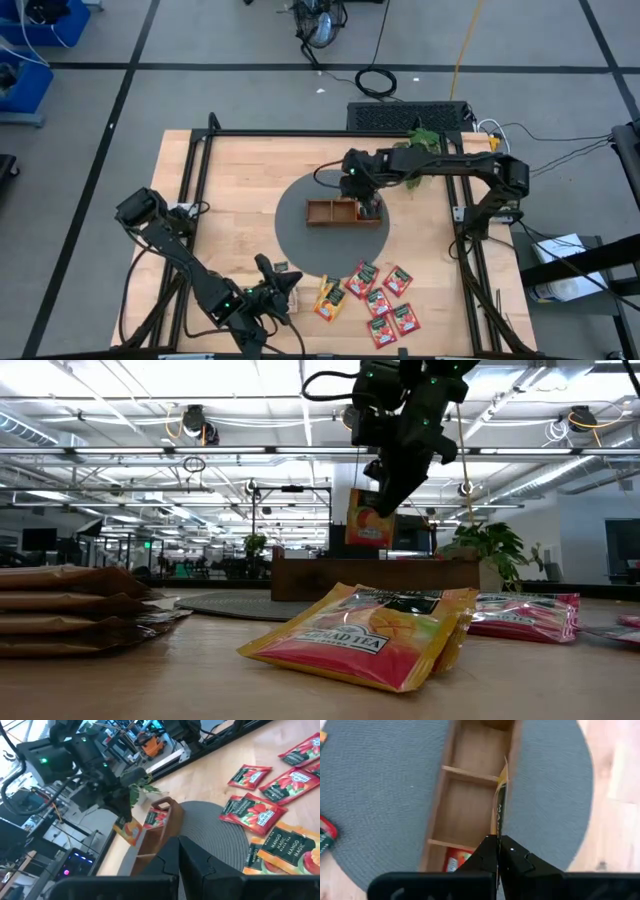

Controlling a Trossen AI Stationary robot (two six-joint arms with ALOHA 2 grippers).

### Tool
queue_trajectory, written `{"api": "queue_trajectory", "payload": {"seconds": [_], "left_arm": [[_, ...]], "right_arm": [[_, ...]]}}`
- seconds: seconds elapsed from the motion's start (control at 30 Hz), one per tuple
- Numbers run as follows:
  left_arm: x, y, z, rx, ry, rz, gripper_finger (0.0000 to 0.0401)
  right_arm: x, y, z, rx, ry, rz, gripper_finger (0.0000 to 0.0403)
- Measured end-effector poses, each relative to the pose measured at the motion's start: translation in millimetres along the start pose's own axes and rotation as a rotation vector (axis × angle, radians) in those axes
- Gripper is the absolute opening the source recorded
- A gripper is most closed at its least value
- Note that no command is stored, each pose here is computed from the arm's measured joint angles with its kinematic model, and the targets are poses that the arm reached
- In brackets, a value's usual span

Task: Pick & Place Tea
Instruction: Put the yellow tea bag into the middle compartment of the wooden organizer

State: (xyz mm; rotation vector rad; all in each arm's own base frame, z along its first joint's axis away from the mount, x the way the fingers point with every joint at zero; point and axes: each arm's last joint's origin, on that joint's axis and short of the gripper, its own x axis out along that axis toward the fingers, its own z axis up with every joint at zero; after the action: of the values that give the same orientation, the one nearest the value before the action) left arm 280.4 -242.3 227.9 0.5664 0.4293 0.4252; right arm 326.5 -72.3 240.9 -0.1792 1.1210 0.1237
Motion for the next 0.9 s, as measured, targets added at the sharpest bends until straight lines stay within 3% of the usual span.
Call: {"api": "queue_trajectory", "payload": {"seconds": [0.17, 0.47, 0.73, 0.9], "left_arm": [[0, 0, 0, 0.002, 0.001, 0.001, 0.0024], [0, 0, 0, -0.010, 0.002, 0.000, 0.0005], [0, 0, 0, -0.013, 0.003, 0.001, 0.0031], [3, 1, 0, -0.015, 0.007, 0.007, 0.0018]], "right_arm": [[12, 3, 0, -0.018, 0.034, 0.021, 0.0000], [17, 4, -2, -0.010, 0.028, 0.020, 0.0000], [30, 6, -12, 0.014, 0.024, 0.017, 0.0000], [38, 6, -16, 0.006, -0.002, 0.003, 0.0000]]}}
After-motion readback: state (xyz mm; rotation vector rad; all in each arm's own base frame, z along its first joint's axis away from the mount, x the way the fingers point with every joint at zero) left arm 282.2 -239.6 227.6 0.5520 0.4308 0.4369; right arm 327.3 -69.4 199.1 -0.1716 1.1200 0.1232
